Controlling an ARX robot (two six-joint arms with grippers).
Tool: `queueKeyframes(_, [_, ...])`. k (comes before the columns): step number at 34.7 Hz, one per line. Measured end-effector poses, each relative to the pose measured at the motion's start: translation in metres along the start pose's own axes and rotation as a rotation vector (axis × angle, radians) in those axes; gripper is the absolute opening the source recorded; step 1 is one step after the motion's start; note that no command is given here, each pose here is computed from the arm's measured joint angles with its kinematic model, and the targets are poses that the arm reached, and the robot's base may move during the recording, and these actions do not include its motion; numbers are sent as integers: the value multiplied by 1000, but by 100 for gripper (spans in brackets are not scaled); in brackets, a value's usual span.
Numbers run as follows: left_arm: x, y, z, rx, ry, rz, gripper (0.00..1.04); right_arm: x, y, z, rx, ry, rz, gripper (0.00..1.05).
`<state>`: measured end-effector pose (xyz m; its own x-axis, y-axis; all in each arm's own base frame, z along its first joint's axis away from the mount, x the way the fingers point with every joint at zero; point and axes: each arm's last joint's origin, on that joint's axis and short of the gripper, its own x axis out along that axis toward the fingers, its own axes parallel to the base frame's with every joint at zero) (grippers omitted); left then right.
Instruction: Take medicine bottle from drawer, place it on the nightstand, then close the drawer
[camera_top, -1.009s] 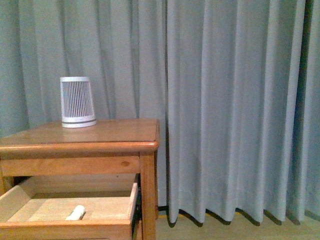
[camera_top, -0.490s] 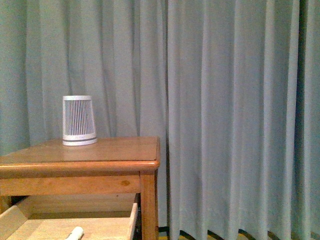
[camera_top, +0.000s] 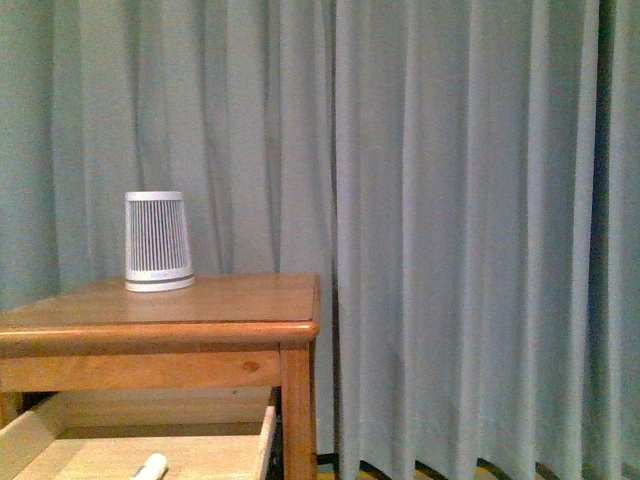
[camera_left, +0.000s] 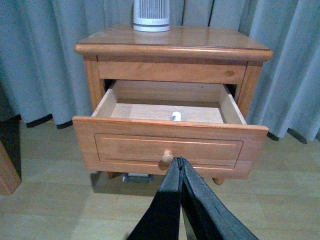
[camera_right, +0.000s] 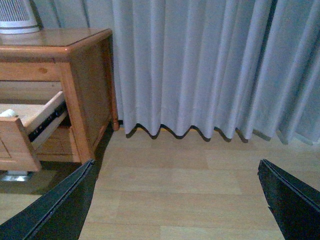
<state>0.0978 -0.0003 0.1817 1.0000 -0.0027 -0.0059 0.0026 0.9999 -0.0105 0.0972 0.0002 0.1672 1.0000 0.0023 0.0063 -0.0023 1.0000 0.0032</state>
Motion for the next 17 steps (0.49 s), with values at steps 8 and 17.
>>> queueKeyframes(8, [-1, 0, -12, 2, -9, -3, 3, 0, 0, 0, 0, 0, -3, 98])
queueKeyframes(17, [0, 0, -16, 3, -7, -1, 3, 0, 0, 0, 0, 0, -2, 98])
